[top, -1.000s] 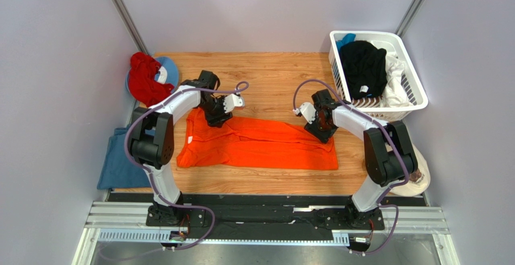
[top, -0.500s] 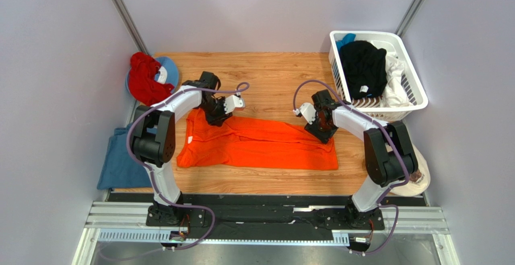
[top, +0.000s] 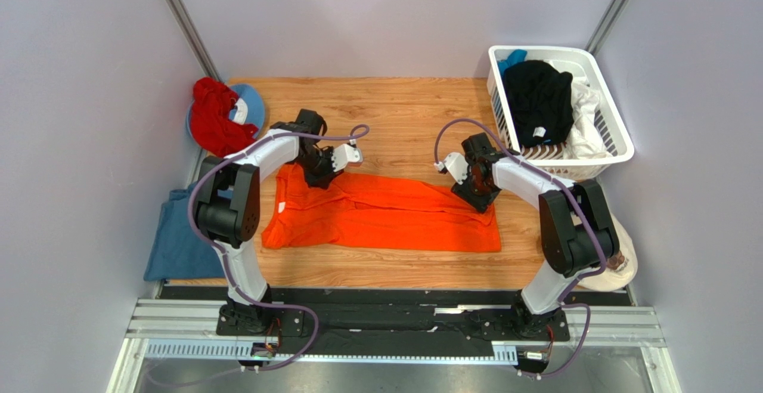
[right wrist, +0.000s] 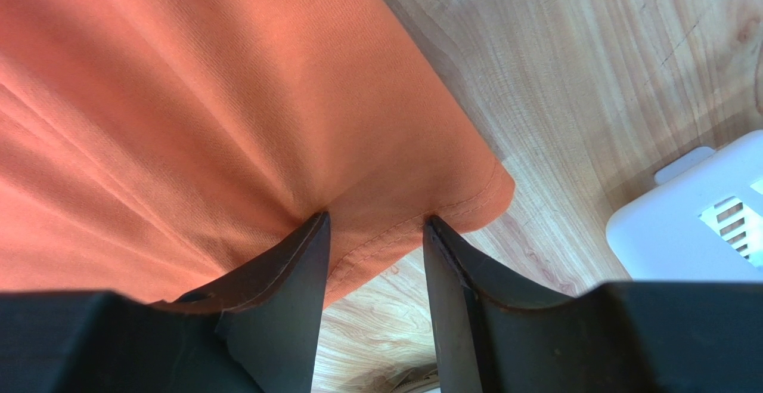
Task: Fold and stack the t-shirts
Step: Fold the tshirt
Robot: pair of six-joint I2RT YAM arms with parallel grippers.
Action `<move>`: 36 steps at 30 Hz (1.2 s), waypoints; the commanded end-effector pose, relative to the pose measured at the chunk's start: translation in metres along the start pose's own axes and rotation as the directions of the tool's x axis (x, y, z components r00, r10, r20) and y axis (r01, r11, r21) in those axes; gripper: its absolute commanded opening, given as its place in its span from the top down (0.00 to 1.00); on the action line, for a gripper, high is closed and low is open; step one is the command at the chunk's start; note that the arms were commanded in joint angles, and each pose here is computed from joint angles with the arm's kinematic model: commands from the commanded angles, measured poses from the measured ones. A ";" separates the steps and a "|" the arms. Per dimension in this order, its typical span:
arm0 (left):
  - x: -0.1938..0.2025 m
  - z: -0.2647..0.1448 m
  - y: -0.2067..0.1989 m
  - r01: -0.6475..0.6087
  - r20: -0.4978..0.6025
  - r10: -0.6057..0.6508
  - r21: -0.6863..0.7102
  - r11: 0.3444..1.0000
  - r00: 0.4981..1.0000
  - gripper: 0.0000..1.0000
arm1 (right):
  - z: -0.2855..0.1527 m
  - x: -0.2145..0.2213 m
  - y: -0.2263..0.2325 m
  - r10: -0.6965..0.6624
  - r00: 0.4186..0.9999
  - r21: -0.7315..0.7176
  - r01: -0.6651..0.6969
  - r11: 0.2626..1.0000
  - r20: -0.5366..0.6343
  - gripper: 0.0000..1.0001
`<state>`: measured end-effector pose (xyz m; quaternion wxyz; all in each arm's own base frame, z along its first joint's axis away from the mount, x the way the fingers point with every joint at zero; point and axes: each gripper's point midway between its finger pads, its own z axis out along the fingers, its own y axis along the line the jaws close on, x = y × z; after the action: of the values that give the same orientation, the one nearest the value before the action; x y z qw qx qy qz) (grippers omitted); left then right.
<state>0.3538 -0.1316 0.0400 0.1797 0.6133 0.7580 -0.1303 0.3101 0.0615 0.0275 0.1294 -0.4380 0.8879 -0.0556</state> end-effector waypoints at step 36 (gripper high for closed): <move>-0.006 -0.031 -0.053 -0.021 0.002 0.022 -0.059 0.998 1.000 1.00 | 0.000 0.000 -0.002 0.008 1.000 0.023 -0.009 1.000 0.030 0.54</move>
<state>0.3108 -0.1314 0.0600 0.1913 0.6176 0.7550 -0.1094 0.3085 0.0604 0.0232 0.1303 -0.4380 0.8876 -0.0570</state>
